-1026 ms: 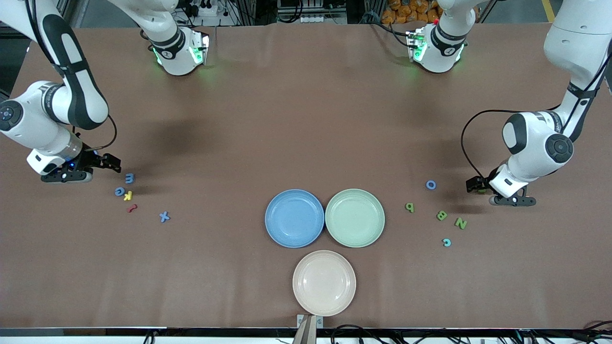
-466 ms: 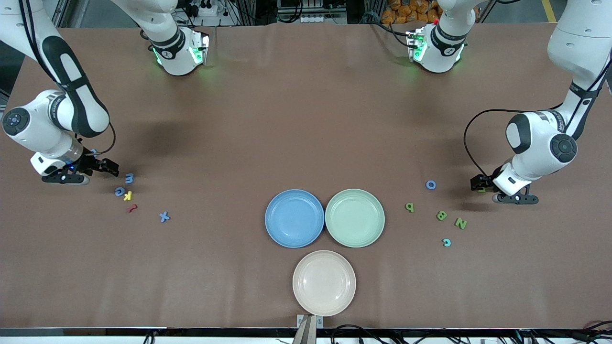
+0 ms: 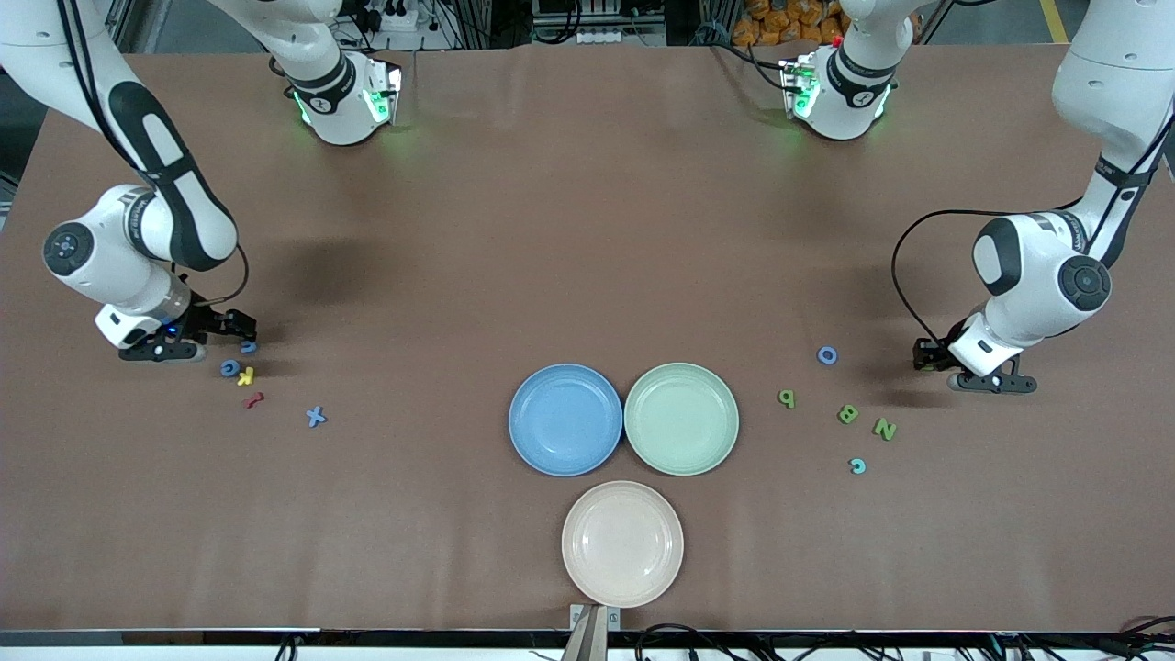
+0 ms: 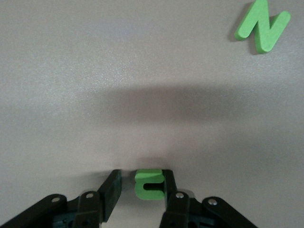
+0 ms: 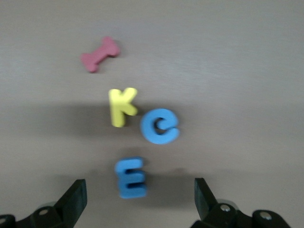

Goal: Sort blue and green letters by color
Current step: 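Grasp the green u with the left gripper while the right gripper grasps the blue E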

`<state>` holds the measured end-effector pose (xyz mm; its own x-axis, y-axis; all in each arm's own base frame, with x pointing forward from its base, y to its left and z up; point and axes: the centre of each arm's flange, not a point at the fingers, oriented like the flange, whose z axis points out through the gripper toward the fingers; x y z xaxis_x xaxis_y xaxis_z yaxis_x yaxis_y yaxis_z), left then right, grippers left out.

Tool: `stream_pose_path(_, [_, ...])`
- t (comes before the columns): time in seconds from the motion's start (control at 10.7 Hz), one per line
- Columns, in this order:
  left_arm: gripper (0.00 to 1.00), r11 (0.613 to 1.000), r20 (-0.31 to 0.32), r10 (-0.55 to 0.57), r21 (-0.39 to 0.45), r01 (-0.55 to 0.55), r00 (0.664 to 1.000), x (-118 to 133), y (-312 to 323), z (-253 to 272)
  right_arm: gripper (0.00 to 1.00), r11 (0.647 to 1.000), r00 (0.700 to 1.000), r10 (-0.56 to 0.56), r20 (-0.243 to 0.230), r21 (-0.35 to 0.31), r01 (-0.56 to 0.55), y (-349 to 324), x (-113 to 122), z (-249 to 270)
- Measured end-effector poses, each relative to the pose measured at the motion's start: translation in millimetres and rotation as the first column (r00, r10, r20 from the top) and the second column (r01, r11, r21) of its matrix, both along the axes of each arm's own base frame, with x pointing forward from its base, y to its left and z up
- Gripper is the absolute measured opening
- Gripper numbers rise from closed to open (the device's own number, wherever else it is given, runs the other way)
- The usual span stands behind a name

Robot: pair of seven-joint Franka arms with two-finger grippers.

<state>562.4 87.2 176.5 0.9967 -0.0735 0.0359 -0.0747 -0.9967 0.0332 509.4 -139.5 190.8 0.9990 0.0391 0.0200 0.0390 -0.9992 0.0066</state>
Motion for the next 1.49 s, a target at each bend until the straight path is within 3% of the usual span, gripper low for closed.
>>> stream_pose_path(0.47, [0.27,1.000,0.005,-0.001,0.002,0.001,1.000,1,0,3,1.00,1.000,1.000,0.013,-0.025,0.010,-0.013,17,0,-14])
stream_pose_path(0.75, [0.27,1.000,0.020,-0.009,0.003,0.009,1.000,7,-4,8,1.00,1.000,0.999,0.012,-0.036,0.012,-0.011,16,-2,-20])
stream_pose_path(1.03, [0.27,1.000,0.010,-0.020,0.016,0.020,1.000,28,-18,44,1.00,1.000,0.999,0.006,-0.042,0.013,-0.006,14,-3,-23])
stream_pose_path(1.12, [0.27,1.000,0.011,-0.002,0.021,0.002,1.000,38,-34,62,0.95,1.000,0.999,0.005,-0.042,0.013,-0.005,13,-3,-23])
stream_pose_path(1.49, [0.27,0.995,0.033,0.096,0.015,-0.097,0.995,58,-135,100,0.40,1.000,1.000,0.001,-0.029,0.009,-0.001,10,-1,-18])
